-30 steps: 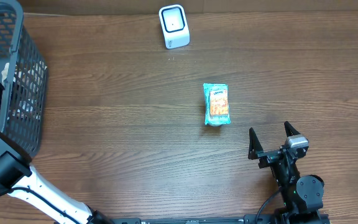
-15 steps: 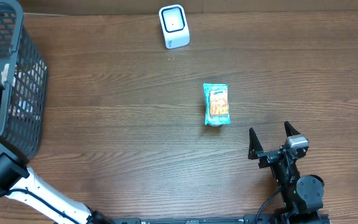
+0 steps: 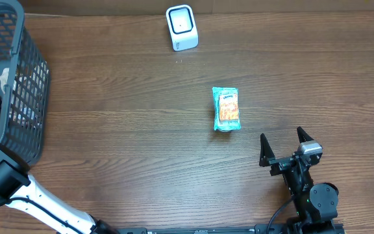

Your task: Scan the item barcode

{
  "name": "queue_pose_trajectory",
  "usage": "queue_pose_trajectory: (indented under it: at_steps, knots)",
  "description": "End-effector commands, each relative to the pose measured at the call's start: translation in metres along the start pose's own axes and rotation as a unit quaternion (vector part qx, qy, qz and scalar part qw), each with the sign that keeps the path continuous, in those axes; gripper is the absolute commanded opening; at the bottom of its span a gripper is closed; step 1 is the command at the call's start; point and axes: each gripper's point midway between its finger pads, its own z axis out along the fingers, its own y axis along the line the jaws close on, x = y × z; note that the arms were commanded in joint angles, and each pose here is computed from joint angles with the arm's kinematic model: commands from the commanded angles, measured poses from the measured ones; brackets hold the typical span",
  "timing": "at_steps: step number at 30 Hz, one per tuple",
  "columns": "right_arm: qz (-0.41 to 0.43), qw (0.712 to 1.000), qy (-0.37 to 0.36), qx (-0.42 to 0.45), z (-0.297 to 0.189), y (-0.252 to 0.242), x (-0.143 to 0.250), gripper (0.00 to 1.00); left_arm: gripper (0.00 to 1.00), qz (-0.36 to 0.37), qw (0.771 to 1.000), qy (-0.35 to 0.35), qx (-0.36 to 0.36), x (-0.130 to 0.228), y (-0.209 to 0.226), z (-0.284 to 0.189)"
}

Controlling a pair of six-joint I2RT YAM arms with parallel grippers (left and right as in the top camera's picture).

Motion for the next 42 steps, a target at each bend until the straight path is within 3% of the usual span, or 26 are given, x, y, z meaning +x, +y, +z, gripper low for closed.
queue_pose_trajectory:
  at_steps: [1, 11, 27, 32, 42]
  knots:
    - [-0.004, 1.0, -0.003, -0.001, 0.0, 0.0, 0.001, 1.0, 0.04, 0.043, 0.999, -0.012, -0.014, -0.016, -0.003, -0.012]
    - [-0.004, 1.0, -0.003, -0.001, 0.0, 0.0, 0.001, 1.0, 0.04, 0.076, 0.991, -0.055, -0.096, -0.04, -0.014, -0.074]
    - [-0.004, 1.0, -0.003, -0.001, 0.0, 0.0, 0.001, 1.0, 0.04, 0.081, 0.964, -0.243, -0.068, -0.068, -0.088, -0.239]
    - [-0.004, 1.0, -0.003, -0.001, 0.0, 0.0, 0.001, 1.0, 0.04, 0.094, 0.947, -0.305, -0.042, -0.059, -0.118, -0.302]
    - [-0.004, 1.0, -0.003, -0.001, 0.0, 0.0, 0.001, 1.0, 0.04, 0.146, 0.911, -0.383, 0.042, 0.006, -0.205, -0.402]
